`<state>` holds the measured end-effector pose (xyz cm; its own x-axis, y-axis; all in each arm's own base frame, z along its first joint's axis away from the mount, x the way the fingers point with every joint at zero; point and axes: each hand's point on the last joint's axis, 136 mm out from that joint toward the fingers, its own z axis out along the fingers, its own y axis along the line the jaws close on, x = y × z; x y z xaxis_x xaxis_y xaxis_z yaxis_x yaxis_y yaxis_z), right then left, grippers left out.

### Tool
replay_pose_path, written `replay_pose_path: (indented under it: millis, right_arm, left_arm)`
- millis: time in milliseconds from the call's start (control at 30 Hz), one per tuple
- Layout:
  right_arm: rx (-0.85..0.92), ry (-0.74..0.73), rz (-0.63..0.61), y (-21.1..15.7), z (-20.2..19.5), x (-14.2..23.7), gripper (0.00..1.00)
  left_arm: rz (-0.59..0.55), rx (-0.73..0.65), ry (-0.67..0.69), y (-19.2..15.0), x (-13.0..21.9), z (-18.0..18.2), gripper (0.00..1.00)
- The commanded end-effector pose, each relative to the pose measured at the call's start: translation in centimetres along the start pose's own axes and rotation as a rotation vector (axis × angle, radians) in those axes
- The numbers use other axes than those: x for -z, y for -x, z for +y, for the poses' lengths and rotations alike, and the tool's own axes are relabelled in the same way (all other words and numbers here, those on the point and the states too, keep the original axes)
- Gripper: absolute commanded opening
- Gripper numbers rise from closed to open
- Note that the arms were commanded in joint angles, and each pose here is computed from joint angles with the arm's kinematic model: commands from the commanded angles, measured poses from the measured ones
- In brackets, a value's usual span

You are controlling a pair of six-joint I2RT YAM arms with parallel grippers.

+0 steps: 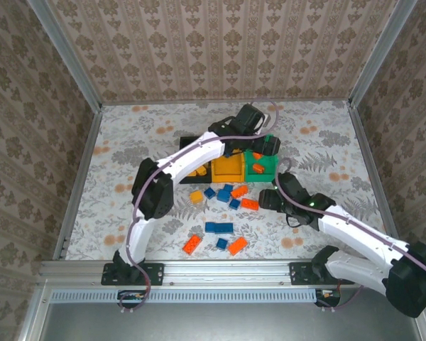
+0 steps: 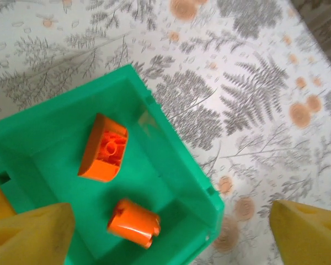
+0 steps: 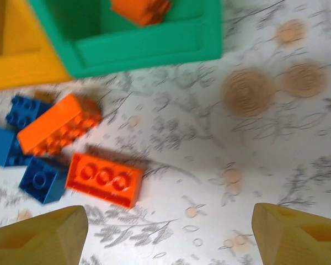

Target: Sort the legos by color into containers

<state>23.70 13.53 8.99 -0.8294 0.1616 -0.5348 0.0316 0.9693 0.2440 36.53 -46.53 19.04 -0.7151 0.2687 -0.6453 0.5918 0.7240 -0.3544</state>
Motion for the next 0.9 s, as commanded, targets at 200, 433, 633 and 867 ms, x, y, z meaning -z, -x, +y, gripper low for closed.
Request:
replay_pose_path:
  millis: [200,433,633,867]
  right_arm:
    - [0.249,0.154,0.089,-2.3,8.3,-2.2,0.77]
    - [0.359,0.168,0.143,-2.3,11.8,-4.7,0.67]
    - [0.402,0.120,0.166,-2.0,12.5,-6.7,0.62]
    - [0.403,0.049,0.188,-2.0,11.4,-7.7,0.58]
  left_arm:
    - [-0.237,0.088,0.038,-1.0,13.5,2.6,1.00]
    - [-0.253,0.217,0.209,-10.6,19.6,9.3,1.00]
    - [-0.256,0.327,0.289,-17.5,22.2,12.7,1.00]
    - [-0.243,0.388,0.361,-21.6,23.5,14.9,1.00]
